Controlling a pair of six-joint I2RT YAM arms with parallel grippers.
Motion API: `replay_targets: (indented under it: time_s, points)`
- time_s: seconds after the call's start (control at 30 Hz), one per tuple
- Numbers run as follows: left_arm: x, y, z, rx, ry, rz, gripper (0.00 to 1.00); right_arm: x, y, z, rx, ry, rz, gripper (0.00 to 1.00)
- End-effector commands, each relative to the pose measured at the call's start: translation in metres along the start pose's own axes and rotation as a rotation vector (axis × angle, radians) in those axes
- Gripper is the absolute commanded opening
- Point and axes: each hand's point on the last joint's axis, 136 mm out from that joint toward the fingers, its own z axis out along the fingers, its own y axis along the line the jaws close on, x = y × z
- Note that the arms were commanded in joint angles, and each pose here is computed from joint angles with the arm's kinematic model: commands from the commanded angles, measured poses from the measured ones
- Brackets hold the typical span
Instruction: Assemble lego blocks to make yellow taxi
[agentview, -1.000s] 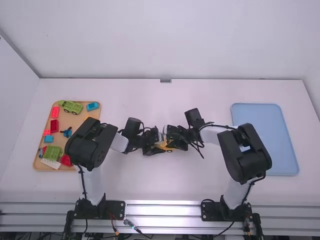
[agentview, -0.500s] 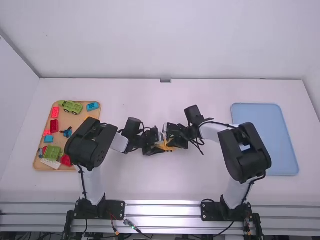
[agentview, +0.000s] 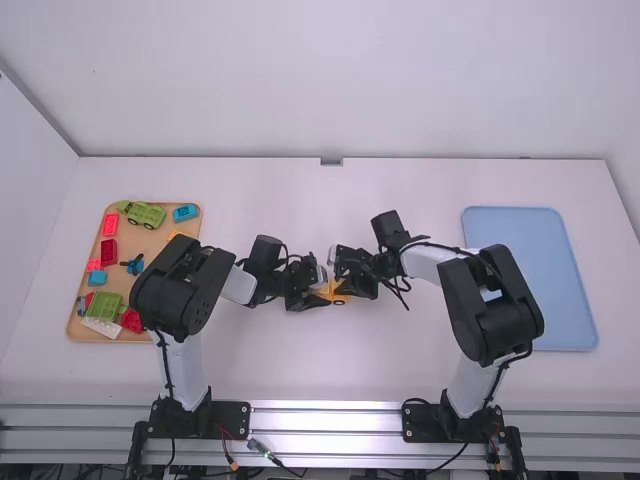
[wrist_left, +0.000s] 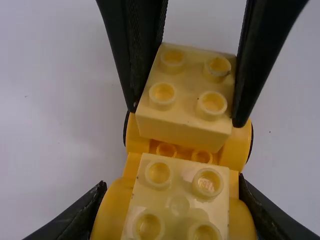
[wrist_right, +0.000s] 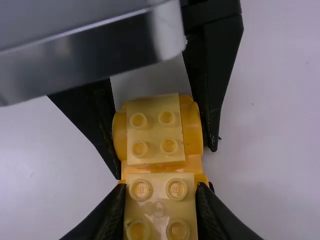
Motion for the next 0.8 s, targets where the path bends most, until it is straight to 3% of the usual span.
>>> replay_targets:
  time_s: [0.0, 0.77]
  points:
    - [0.0129, -0.0116, 0.0017, 0.028, 0.032, -0.050, 0.33, -0.0054, 0.0032, 0.0060, -0.029, -0.011, -0.004, 0.33]
    - [0.0160, -0.0174, 0.0008, 0.039, 0.032, -0.030, 0.34, -0.0048, 0.0029, 0.0106, -0.016, 0.013, -0.026, 0.30]
